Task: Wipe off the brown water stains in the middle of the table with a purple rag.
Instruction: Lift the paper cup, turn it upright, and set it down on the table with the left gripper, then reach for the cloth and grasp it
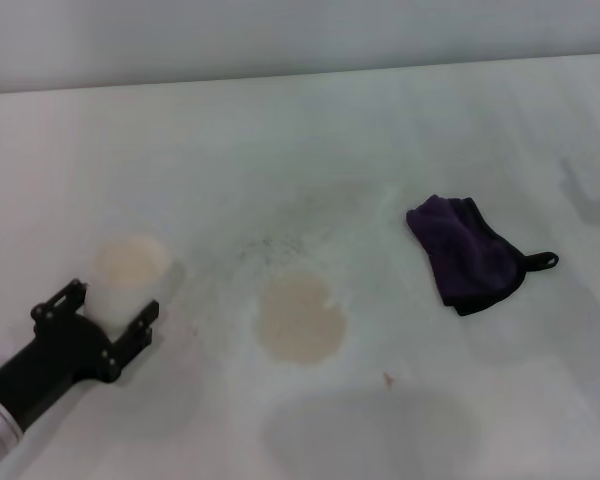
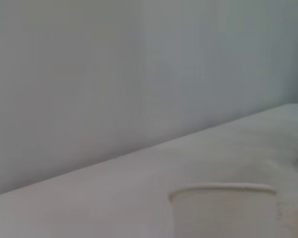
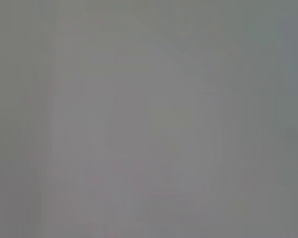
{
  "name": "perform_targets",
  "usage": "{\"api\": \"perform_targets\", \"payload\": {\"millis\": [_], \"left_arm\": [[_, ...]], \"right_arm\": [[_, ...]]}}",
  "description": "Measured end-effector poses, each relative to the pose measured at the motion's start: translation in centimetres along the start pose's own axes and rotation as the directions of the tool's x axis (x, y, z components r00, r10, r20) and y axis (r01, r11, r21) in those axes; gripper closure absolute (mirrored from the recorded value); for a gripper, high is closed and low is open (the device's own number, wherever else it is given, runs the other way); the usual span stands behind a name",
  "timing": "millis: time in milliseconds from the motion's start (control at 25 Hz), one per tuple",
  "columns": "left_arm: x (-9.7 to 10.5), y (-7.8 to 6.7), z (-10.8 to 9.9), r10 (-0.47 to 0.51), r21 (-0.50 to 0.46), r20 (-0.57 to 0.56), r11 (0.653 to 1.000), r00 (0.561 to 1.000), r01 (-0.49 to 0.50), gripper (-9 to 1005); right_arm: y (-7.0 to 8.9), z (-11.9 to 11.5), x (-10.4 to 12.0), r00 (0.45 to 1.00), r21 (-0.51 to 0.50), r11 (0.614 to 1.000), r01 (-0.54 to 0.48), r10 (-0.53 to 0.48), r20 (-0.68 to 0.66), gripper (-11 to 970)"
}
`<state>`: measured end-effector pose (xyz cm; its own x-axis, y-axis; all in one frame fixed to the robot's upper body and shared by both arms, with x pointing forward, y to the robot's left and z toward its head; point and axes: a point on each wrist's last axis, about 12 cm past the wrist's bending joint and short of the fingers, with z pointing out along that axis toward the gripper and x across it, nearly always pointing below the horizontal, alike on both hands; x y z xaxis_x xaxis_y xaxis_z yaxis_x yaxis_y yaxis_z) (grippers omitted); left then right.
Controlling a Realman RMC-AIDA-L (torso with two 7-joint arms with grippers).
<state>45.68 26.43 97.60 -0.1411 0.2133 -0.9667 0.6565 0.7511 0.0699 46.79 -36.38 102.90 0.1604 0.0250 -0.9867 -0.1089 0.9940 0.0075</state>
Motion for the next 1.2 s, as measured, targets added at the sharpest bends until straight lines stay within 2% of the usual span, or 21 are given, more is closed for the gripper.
{"api": "perform_targets", "payload": {"millis": [360, 760, 920, 1080, 1200], "left_arm": [[1.1, -1.2, -1.3, 0.031, -0.014, -0.022, 0.999, 0.999, -0.031, 351], [1.3, -1.3, -1.7, 0.033, -0.017, -0.025, 0.999, 0.999, -0.033, 333], [1.3, -1.3, -1.8, 0.041, -0.017, -0.021, 0.999, 0.999, -0.042, 162], [1.3, -1.6, -2.2, 0.061, -0.023, -0.001, 0.998, 0.998, -0.061, 103], [1.3, -1.8, -2.9, 0.065, -0.037, 0.022, 0.997, 0.998, -0.065, 103]], "right_arm": [[0.0, 0.1, 0.0, 1.000, 0.000, 1.000, 0.000, 0.000, -0.001, 145], [0.1, -0.1, 0.1, 1.000, -0.005, 1.000, -0.004, 0.004, -0.008, 145], [0.1, -0.1, 0.1, 1.000, -0.006, 1.000, -0.006, 0.006, -0.009, 145], [0.1, -0.2, 0.1, 1.000, -0.007, 1.000, -0.006, 0.006, -0.009, 145], [0.1, -0.1, 0.1, 1.000, -0.007, 1.000, -0.005, 0.005, -0.009, 145]]}}
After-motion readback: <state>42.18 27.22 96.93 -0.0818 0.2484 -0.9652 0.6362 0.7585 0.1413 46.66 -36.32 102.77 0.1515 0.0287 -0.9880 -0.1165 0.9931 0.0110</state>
